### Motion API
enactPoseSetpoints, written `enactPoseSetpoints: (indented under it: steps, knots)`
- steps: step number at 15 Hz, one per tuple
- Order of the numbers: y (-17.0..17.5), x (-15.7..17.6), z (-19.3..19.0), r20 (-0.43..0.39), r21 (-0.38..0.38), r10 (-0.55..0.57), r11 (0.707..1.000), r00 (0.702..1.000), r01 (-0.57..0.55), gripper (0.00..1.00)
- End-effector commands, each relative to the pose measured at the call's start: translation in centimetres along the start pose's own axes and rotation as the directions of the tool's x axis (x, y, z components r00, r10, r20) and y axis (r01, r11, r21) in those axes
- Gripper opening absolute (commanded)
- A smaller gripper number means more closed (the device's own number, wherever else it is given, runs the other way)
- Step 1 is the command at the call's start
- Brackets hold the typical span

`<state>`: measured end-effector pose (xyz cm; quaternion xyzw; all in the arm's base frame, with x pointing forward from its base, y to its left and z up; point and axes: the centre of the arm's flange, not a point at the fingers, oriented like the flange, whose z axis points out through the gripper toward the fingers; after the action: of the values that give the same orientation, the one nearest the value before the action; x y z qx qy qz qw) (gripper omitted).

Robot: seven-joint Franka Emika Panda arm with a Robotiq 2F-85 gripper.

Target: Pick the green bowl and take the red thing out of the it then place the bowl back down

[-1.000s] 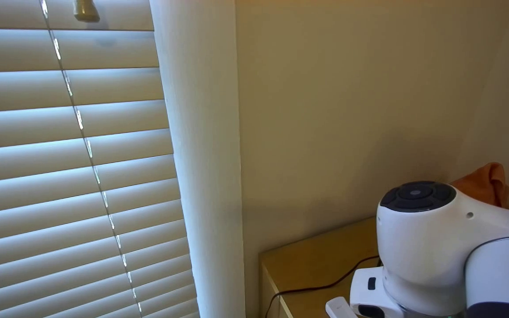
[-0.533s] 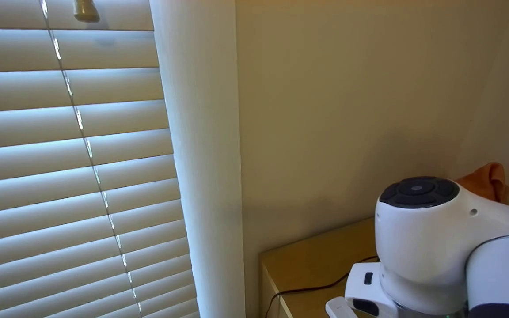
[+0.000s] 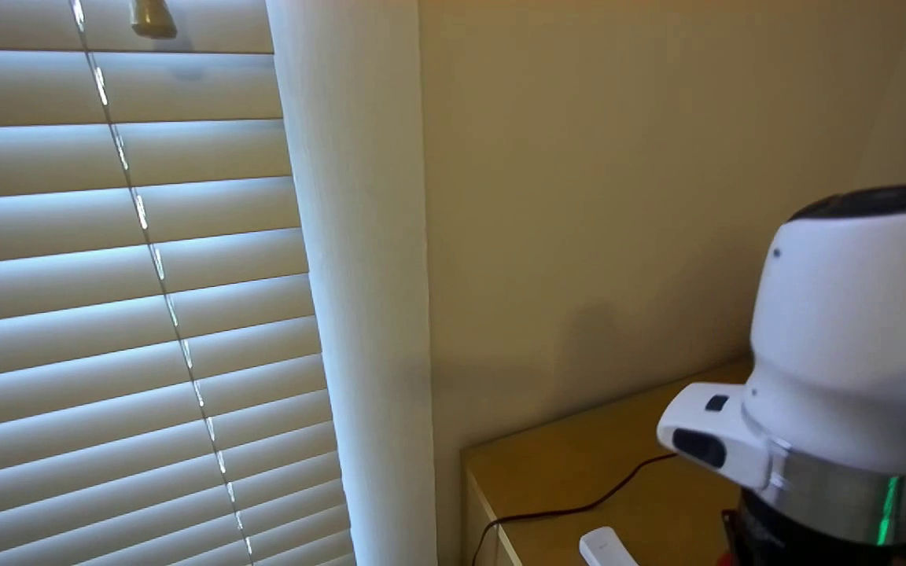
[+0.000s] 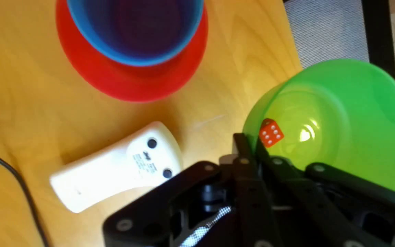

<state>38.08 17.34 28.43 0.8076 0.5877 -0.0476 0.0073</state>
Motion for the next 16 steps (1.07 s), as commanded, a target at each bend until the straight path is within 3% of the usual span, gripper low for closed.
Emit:
enactPoseSetpoints:
  steps: [1, 5, 9, 11, 14, 15, 16]
  knots:
    - [-0.2, -8.0, -4.9, -0.018, -0.033, 0.196, 0.98, 0.98, -0.196, 0.01]
    - [0.6, -16.0, -9.2, -0.101, -0.031, 0.389, 0.919, 0.916, -0.394, 0.01]
    - [0.8, -19.9, -10.2, -0.128, -0.093, 0.566, 0.811, 0.814, -0.578, 0.01]
    - [2.3, -19.1, -10.6, -0.144, -0.076, 0.521, 0.842, 0.841, -0.534, 0.01]
    - [2.3, -19.2, -10.7, -0.15, -0.075, 0.522, 0.841, 0.84, -0.536, 0.01]
    - [3.5, -19.1, -10.1, -0.119, -0.033, 0.59, 0.802, 0.799, -0.597, 0.01]
    - [5.0, -19.6, -9.3, -0.094, -0.058, 0.652, 0.75, 0.752, -0.658, 0.01]
